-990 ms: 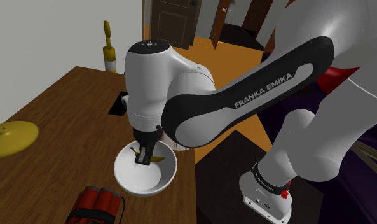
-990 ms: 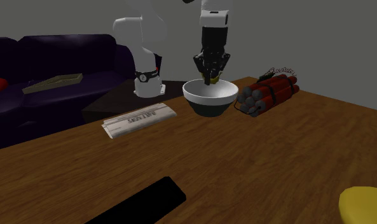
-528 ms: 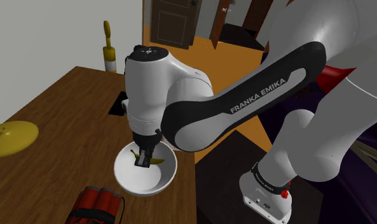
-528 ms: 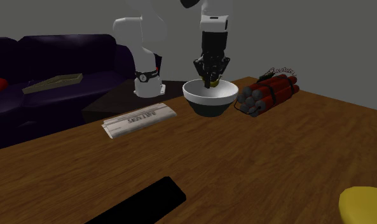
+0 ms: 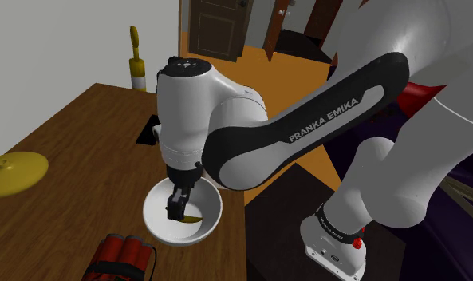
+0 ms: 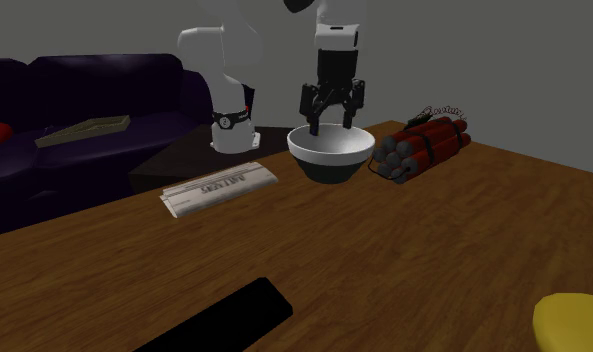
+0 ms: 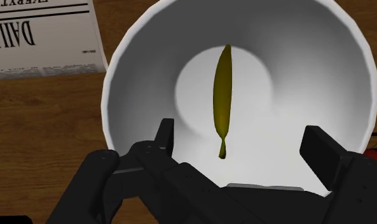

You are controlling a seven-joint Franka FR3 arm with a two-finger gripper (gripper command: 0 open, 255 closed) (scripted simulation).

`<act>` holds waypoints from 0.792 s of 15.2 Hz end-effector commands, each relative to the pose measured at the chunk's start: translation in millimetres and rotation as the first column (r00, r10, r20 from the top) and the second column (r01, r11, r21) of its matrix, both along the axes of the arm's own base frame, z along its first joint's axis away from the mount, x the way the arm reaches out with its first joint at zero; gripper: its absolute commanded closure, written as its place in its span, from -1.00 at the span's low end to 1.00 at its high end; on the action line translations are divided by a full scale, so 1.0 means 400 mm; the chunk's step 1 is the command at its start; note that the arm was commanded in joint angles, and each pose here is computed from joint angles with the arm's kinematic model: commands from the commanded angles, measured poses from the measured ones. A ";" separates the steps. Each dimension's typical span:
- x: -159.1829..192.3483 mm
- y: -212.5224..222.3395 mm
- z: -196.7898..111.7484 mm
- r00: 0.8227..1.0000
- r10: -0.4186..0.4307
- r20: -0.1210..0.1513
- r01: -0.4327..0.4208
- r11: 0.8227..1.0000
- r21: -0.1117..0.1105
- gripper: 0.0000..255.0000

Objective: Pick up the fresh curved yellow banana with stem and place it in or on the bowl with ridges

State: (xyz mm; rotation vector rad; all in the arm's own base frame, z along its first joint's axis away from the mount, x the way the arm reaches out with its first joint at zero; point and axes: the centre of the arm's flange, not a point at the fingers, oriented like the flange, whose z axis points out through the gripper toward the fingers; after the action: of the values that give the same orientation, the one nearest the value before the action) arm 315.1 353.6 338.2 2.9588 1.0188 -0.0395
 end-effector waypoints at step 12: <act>0.002 0.002 0.125 1.000 0.000 0.000 0.000 1.000 0.000 -1.00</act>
State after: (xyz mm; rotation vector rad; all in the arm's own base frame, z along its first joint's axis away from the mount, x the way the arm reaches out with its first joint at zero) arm 316.1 354.5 388.2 2.9588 1.0188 -0.0394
